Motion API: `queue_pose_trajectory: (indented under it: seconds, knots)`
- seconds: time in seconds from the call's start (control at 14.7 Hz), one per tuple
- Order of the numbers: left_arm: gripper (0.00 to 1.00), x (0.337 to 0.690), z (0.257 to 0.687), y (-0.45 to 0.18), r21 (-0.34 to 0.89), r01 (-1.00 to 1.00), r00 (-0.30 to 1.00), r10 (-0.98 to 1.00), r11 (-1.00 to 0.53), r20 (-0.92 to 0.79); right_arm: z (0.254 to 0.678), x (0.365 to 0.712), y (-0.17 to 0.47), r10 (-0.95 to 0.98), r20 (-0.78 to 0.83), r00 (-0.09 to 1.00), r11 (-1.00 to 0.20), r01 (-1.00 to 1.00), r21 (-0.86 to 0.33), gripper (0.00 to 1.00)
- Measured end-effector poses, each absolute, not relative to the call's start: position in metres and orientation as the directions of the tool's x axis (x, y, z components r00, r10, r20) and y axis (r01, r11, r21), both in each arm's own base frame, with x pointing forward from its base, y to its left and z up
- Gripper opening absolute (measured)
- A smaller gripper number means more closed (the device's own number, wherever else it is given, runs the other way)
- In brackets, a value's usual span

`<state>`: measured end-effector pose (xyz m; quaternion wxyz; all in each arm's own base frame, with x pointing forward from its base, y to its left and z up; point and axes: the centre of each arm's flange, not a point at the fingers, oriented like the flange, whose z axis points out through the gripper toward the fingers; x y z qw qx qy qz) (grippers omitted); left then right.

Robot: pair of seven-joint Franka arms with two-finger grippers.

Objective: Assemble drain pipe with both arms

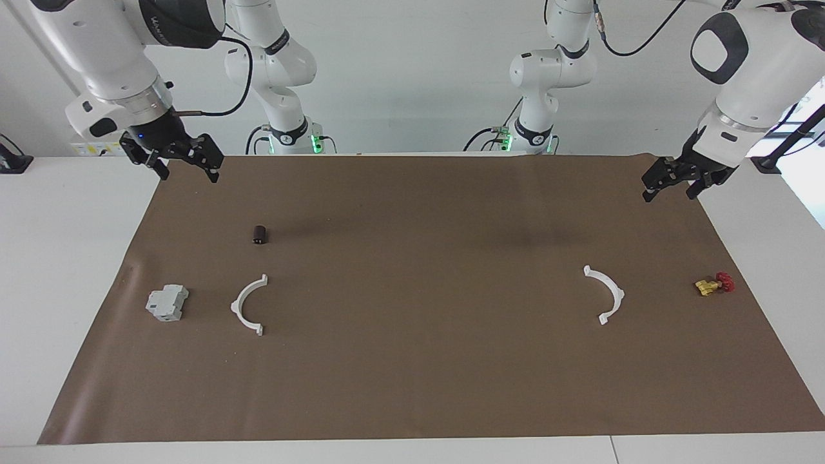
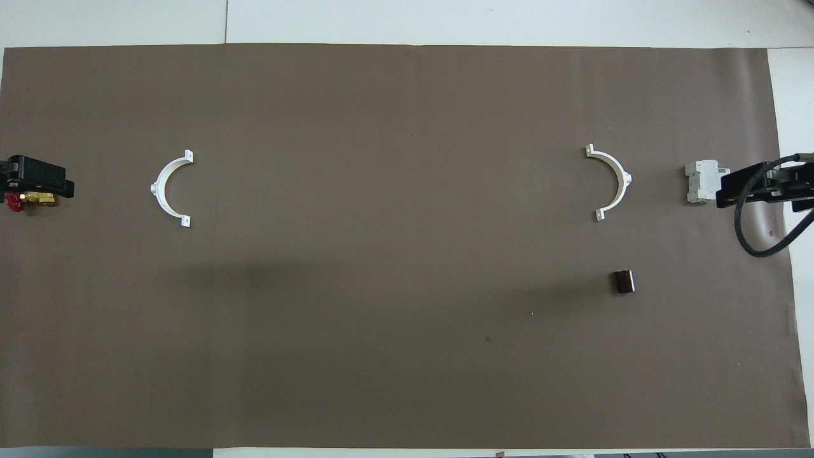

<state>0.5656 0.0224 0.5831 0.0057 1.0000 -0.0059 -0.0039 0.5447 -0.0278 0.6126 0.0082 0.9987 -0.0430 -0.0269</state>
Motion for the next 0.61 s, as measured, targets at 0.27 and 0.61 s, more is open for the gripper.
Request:
queue_pose_trajectory:
  seconds: [0.27,0.61]
  knots:
    - [1.00,0.5656,0.5832,0.0224,0.011,-0.012,1.000,-0.012,-1.000,-0.008,0.6125,0.5447,-0.0278,-0.086,-0.053,0.995,-0.996,-0.085,0.019,1.00]
    - [1.00,0.5656,0.5832,0.0224,0.011,-0.012,1.000,-0.012,-1.000,-0.008,0.6103,0.5433,-0.0274,-0.086,-0.066,0.994,-0.996,-0.085,0.019,1.00]
